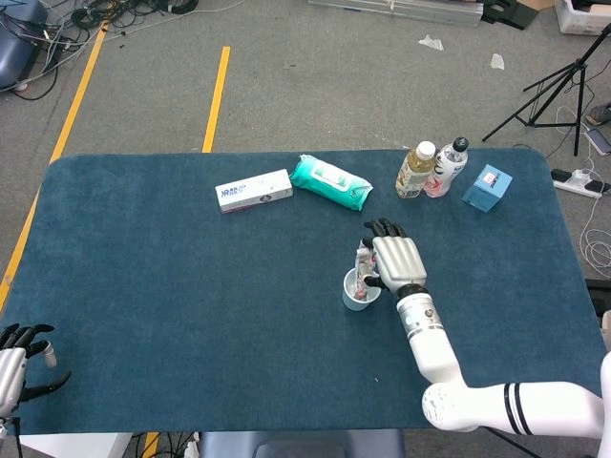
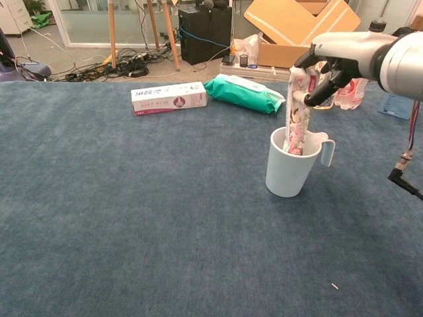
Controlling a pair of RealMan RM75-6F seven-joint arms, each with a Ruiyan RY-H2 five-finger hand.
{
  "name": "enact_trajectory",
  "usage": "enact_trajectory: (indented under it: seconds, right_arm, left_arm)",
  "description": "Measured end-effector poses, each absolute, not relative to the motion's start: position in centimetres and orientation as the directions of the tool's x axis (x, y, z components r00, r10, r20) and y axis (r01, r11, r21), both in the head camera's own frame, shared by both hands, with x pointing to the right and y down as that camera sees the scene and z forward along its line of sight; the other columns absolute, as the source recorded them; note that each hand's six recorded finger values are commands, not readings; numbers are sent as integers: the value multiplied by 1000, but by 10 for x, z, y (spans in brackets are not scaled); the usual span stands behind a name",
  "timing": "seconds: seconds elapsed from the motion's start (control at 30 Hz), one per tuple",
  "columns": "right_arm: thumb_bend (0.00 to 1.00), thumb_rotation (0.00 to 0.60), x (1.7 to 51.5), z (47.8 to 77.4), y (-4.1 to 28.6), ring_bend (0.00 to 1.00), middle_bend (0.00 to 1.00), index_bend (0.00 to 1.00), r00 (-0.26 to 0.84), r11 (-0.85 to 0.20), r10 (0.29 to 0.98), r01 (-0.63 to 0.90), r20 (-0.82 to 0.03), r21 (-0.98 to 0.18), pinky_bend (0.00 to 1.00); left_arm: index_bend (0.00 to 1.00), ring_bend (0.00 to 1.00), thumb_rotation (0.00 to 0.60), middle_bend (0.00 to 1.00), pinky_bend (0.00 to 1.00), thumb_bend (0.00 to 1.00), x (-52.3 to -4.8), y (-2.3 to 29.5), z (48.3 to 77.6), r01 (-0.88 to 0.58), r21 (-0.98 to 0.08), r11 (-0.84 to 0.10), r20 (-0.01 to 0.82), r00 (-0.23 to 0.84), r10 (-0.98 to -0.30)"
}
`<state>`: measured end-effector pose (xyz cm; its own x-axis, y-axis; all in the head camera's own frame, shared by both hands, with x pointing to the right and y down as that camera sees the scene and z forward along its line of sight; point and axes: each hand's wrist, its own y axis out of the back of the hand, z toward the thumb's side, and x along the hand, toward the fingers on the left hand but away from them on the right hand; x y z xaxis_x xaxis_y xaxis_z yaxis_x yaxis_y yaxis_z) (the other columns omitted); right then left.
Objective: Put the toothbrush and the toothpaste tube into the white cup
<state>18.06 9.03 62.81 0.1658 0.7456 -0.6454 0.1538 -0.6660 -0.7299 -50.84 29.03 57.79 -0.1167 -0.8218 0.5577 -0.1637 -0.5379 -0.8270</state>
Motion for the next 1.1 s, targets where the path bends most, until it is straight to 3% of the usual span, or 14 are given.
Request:
enact_trajectory:
  seconds: [0.6,1.1]
  right_arm:
    - [403,600,170,651,106,0,167,695,180,-705,708,109,-683,-701,112]
    - [331,600,173,638,102,0,156,363,205,-695,717,148,-666,-703,112]
  left_arm:
    - [635,209,600,268,117,150,-510,292,578,-167,-827,-537,557,-120,-822]
    - [635,209,600,268,117,150,-509,290,578,-162,-827,-538,558,-116,-822]
